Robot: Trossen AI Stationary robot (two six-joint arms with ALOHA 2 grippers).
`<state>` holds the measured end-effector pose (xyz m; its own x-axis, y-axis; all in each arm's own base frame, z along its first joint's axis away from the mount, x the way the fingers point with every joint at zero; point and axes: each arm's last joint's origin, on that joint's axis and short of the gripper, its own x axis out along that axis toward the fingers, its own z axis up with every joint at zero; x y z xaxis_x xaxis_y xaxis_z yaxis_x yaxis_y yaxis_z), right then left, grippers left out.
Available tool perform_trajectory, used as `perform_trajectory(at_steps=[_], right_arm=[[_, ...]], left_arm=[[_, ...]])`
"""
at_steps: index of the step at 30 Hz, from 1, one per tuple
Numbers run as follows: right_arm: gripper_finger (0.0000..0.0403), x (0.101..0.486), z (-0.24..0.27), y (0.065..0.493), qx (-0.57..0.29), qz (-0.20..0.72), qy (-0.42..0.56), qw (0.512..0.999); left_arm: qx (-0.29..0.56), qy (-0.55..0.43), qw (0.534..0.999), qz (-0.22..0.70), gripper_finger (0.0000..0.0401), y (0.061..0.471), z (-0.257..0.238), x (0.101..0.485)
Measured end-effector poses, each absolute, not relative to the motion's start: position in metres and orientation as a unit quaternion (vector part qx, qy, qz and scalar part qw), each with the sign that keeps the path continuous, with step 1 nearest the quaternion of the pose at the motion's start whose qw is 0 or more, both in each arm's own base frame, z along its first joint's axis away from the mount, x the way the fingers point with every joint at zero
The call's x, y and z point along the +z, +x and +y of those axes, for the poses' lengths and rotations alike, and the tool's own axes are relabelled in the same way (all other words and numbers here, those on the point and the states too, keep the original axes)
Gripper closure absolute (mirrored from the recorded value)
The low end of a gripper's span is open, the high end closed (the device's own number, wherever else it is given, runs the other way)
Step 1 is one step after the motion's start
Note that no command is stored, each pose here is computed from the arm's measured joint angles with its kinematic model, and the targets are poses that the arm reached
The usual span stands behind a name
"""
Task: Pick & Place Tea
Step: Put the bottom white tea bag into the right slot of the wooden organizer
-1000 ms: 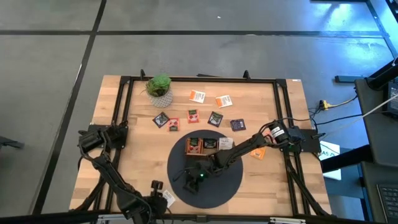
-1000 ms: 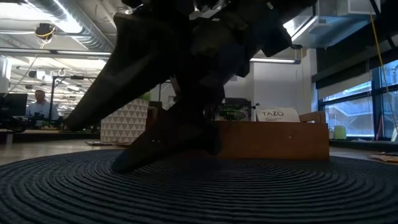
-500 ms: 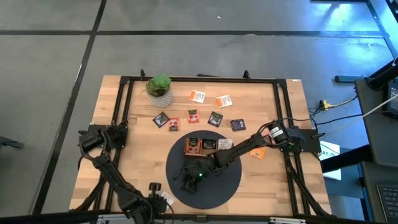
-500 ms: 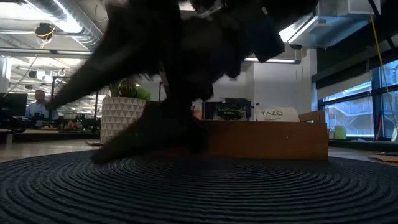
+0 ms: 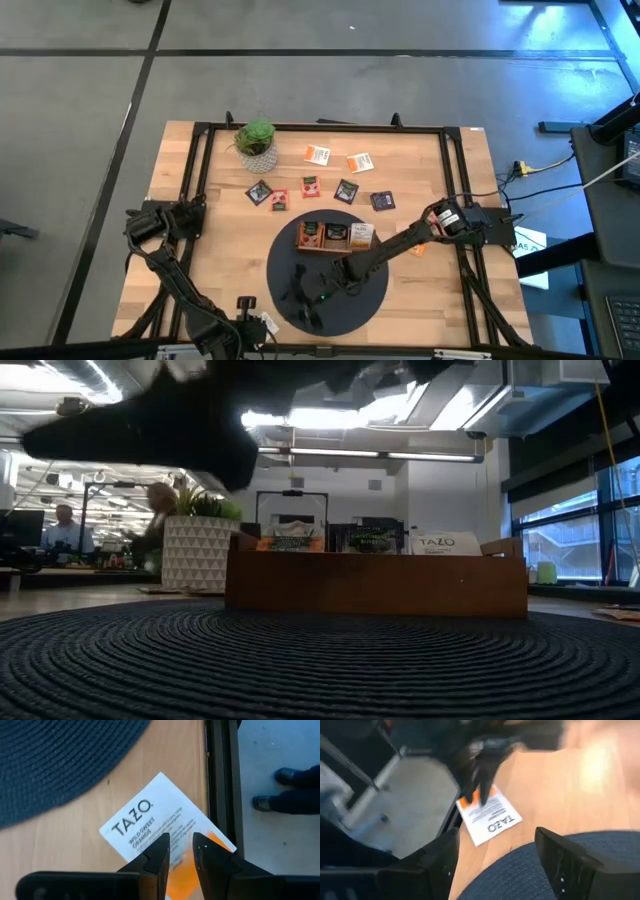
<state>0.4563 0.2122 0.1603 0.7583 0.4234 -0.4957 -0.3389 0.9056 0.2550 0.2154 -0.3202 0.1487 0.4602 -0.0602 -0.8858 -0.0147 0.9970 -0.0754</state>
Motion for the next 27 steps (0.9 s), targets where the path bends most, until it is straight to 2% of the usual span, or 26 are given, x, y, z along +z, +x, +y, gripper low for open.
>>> perform_trajectory(at_steps=[4, 8, 15, 20, 27], right_arm=[[0.0143, 0.161, 0.223, 0.451, 0.191, 0.270, 0.034, 0.943], [0.0144, 0.161, 0.225, 0.451, 0.160, 0.265, 0.026, 0.951], [0.0144, 0.159, 0.225, 0.449, 0.157, 0.272, 0.024, 0.949], [0.0144, 0.157, 0.224, 0.448, 0.154, 0.288, 0.020, 0.945], [0.0144, 0.157, 0.224, 0.448, 0.154, 0.288, 0.020, 0.945]], left_arm=[[0.016, -0.079, 0.844, 0.530, 0.0319, 0.211, -0.321, 0.148], [0.033, -0.087, 0.863, 0.497, 0.0319, 0.208, -0.323, 0.150], [0.008, -0.064, 0.883, 0.466, 0.0319, 0.211, -0.327, 0.155], [0.001, -0.115, 0.883, 0.455, 0.0319, 0.221, -0.329, 0.157], [-0.026, -0.083, 0.873, 0.480, 0.0319, 0.229, -0.323, 0.156]])
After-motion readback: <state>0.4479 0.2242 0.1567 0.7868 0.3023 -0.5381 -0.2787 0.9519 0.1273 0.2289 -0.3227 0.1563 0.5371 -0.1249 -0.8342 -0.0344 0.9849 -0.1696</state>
